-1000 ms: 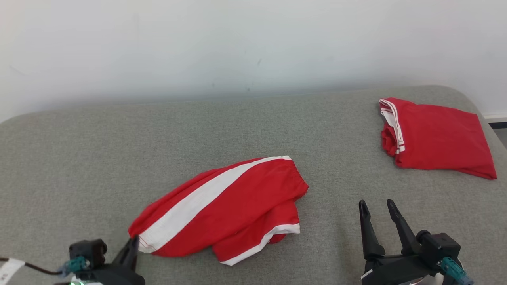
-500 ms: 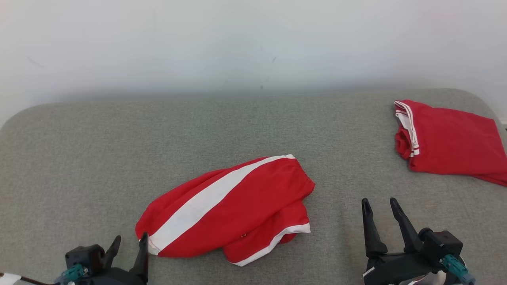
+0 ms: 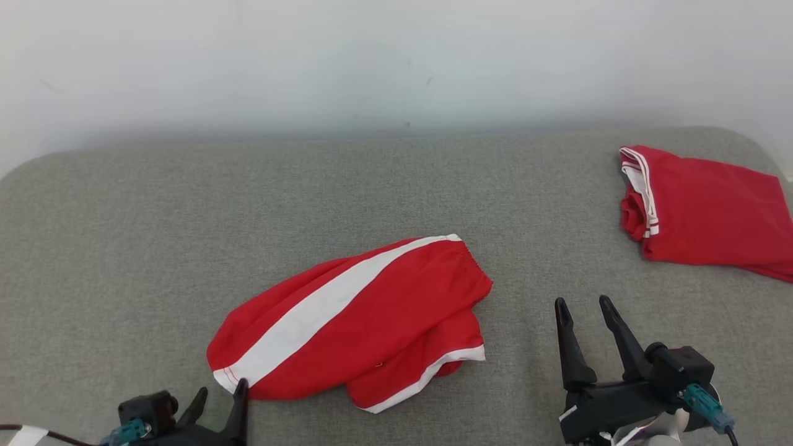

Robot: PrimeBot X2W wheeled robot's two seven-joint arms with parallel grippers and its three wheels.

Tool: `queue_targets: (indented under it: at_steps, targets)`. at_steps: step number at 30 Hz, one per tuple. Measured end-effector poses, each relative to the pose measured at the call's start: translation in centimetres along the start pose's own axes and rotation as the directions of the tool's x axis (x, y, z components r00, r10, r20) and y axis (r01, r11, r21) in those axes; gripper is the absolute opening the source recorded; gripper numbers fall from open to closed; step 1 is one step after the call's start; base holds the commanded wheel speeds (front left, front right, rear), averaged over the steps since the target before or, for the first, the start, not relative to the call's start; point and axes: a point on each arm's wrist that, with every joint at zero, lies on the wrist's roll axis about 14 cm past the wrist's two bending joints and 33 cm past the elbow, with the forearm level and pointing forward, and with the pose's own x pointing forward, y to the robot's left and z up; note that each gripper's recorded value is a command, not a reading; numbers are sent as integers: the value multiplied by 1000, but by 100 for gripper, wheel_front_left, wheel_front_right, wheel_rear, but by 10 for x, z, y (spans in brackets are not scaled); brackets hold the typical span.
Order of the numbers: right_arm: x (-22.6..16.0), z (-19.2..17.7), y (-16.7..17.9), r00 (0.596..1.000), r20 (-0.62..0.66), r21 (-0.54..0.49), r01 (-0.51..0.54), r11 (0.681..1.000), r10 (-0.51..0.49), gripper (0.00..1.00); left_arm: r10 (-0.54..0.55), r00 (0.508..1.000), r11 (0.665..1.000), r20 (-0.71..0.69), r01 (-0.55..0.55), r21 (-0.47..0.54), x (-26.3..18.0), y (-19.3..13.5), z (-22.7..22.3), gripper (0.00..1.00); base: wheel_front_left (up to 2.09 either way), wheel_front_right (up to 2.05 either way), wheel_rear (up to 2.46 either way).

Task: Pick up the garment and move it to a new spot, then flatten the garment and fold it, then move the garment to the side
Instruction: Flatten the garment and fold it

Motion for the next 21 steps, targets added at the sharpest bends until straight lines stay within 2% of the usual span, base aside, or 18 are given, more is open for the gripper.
queue_targets:
  at_steps: [5, 6, 7, 8, 10, 16, 21]
  targets:
    - [0, 0, -7, 1000, -1, -4, 19, 1000, -19, 100, -25, 1000, 1000, 1, 25, -2, 13, -7, 2, 100, 0, 0, 0]
    - [-1, 0, -8, 1000, -2, -5, 22, 1000, -22, 100, -28, 1000, 1000, 1, 28, -1, 15, -8, 2, 94, 0, 0, 0]
    - [-1, -1, -9, 1000, -4, -5, 24, 1000, -24, 100, -31, 1000, 1000, -4, 31, -4, 17, -9, 1, 62, 0, 0, 0]
    - [-1, -2, -9, 1000, -6, -5, 26, 1000, -26, 100, -33, 999, 999, -9, 32, -15, 19, -10, 0, 62, 0, 0, 0]
    - [-1, -2, -10, 1000, -7, -7, 28, 1000, -28, 100, -39, 999, 999, -18, 39, -15, 20, -12, -4, 0, 0, 0, 0]
    - [0, -1, -11, 1000, -4, -13, 29, 999, -29, 100, -39, 998, 999, 39, 40, -10, 17, -13, 4, 0, 0, 0, 0]
    - [29, 2, 21, 996, -43, -59, -79, 995, 77, 100, -48, 993, 999, 112, 47, 12, 9, -14, 24, 0, 0, 0, 0]
